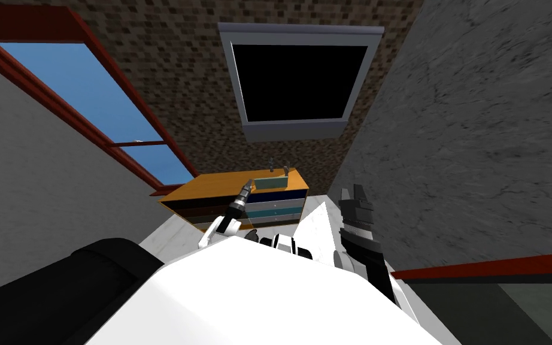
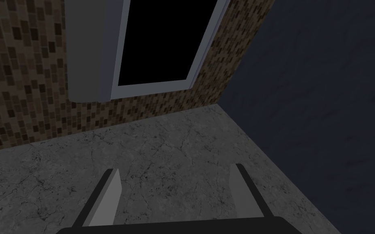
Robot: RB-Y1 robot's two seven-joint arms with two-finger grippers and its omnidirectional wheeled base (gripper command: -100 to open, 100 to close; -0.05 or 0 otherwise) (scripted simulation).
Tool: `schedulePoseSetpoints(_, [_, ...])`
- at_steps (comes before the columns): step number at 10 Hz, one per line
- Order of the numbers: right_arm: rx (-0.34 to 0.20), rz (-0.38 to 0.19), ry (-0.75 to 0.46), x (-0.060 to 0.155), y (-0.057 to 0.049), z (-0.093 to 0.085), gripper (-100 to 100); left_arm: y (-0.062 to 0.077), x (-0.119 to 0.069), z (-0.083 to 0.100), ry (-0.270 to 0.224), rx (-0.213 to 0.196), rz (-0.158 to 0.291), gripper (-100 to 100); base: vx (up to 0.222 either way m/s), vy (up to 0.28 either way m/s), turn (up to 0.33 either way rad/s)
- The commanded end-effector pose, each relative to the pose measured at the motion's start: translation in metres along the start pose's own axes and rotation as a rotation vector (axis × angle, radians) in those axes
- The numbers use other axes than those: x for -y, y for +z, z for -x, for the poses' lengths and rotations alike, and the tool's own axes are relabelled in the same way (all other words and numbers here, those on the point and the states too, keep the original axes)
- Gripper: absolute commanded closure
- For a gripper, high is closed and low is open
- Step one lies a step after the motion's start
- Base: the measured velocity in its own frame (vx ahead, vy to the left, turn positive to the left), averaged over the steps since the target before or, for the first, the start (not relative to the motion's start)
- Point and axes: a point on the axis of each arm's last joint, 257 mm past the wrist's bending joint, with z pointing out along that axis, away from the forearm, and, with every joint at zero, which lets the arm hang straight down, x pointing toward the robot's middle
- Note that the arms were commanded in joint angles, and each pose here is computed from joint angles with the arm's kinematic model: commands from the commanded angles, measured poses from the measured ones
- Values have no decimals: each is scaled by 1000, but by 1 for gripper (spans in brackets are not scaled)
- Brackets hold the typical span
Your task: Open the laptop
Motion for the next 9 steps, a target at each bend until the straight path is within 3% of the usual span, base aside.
schedulePoseSetpoints(1, [0,0,0,0,0,0,0,2,-26,-4,30,-23,67,-100,91,37,-41])
schedulePoseSetpoints(7, [0,0,0,0,0,0,0,-5,-90,-8,118,-80,239,-100,101,42,-49])
schedulePoseSetpoints(9, [0,0,0,0,0,0,0,-13,-95,-12,113,-87,252,-100,-20,11,44])
